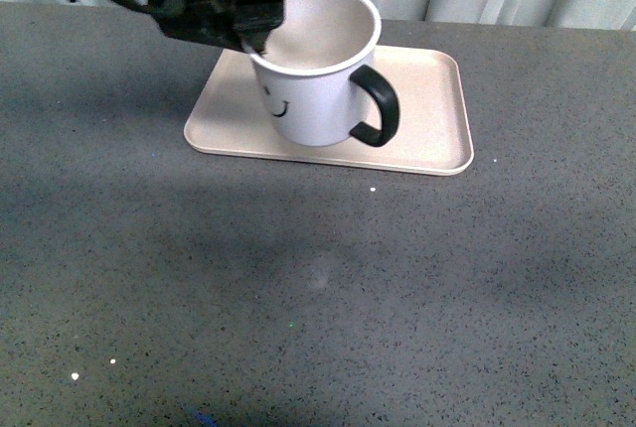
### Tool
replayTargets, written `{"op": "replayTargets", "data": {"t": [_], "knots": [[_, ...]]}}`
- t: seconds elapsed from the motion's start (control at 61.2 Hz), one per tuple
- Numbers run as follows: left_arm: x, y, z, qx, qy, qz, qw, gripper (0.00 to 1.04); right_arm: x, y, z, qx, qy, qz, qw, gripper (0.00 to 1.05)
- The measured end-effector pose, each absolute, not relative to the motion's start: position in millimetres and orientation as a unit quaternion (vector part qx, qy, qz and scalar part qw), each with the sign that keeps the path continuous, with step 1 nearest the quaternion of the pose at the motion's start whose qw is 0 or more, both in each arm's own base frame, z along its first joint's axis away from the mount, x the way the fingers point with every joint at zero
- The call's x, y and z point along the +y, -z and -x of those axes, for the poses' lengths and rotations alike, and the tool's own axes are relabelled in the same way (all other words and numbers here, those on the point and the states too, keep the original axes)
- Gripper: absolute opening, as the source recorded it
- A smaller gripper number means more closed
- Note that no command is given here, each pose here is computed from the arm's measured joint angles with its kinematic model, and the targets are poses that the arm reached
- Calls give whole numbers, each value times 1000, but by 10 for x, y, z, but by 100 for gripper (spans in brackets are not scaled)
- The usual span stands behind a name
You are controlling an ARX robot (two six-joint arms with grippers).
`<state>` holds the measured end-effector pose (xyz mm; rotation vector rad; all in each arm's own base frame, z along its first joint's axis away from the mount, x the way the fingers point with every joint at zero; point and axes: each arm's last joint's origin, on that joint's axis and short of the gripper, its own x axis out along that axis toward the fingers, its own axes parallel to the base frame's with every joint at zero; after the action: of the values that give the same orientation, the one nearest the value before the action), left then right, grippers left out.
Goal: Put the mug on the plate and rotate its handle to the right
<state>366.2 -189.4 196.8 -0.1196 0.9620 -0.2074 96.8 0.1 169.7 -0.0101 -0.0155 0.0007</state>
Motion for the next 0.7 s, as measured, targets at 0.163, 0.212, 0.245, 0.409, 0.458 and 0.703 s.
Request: {"op": "replayTargets", "data": {"t": [0.163,0.212,0.245,0.409,0.458,0.703], "knots": [[-2131,-1845,-3938,472,103,52,874,2,1,-1697,-968,-8,0,5,1000,96],[-2190,-1805,-4011,475,103,49,872,2,1,-1697,-968,-8,0,5,1000,95],[-2230,-1777,-4065,478,103,47,871,2,1,-1697,-968,-8,0,5,1000,96],[-2358,-1704,-4275,481,106,34,869,2,1,-1697,-968,-8,0,5,1000,96],[-2378,-1700,-4311,481,108,32,870,2,1,-1697,-968,-8,0,5,1000,95],[-2445,-1599,-4441,490,110,7,865,2,1,-1697,-968,-8,0,5,1000,96]]}}
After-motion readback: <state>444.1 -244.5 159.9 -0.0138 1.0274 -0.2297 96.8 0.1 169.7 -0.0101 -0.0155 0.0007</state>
